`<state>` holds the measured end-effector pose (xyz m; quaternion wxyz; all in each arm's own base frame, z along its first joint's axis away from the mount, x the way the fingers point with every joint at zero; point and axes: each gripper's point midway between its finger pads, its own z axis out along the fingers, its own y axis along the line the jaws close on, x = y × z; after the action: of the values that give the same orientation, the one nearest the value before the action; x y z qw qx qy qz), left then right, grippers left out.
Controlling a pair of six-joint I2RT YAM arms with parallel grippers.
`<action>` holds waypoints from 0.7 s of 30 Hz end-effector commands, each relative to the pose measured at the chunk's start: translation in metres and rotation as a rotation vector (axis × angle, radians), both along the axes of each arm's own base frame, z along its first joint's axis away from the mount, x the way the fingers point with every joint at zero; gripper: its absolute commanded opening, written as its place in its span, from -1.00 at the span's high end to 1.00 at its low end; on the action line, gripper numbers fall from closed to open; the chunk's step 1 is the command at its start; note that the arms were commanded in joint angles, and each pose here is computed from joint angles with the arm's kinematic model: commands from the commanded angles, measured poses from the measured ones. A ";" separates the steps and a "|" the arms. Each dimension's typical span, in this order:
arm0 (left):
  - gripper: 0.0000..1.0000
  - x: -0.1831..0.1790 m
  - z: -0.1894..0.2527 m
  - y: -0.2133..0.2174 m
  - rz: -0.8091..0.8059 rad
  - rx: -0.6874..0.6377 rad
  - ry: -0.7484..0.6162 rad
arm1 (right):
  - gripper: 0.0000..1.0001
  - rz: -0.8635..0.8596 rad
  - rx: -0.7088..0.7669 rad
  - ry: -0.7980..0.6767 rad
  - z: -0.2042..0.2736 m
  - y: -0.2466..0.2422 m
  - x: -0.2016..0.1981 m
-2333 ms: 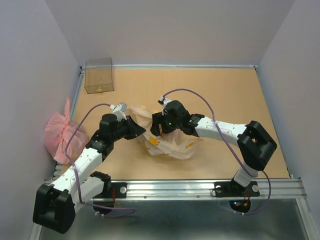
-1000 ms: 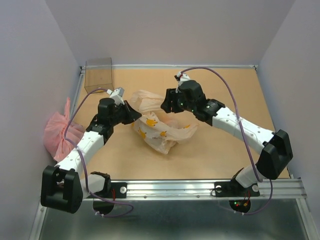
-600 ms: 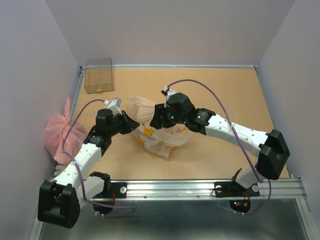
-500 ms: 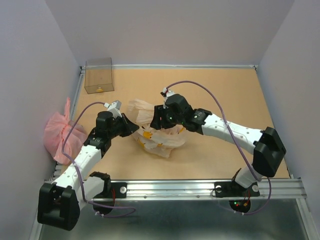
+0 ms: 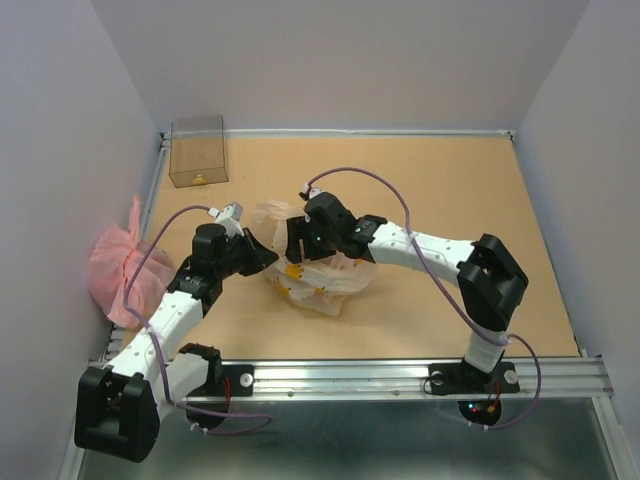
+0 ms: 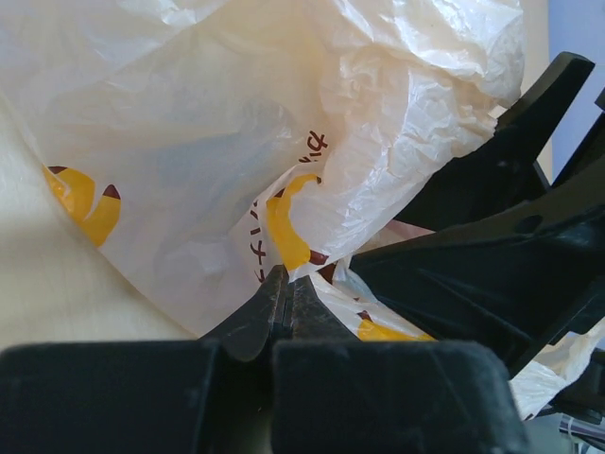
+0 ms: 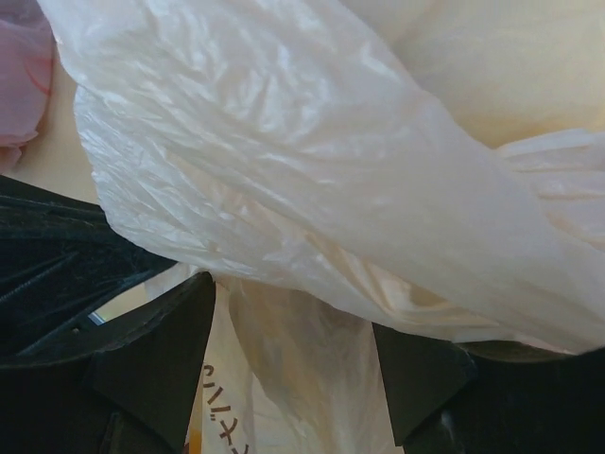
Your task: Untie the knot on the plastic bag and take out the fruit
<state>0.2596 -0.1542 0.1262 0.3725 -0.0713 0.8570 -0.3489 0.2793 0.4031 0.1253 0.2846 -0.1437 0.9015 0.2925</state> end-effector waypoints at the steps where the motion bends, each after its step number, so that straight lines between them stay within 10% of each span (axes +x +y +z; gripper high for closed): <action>1: 1.00 0.009 0.025 -0.007 -0.018 -0.029 -0.076 | -0.41 0.019 0.068 -0.087 0.032 0.027 0.011; 8: 1.00 0.018 0.033 0.008 0.069 0.023 -0.104 | 0.31 -0.177 -0.126 -0.215 0.005 -0.015 0.043; 21: 1.00 0.037 0.020 0.061 0.326 0.168 -0.022 | 0.89 -0.765 -0.422 -0.357 0.033 -0.235 0.123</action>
<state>0.2828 -0.1114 0.1303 0.4115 -0.1469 0.8657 -0.2440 0.3866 0.2402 0.1404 0.4558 0.0247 0.8892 0.0294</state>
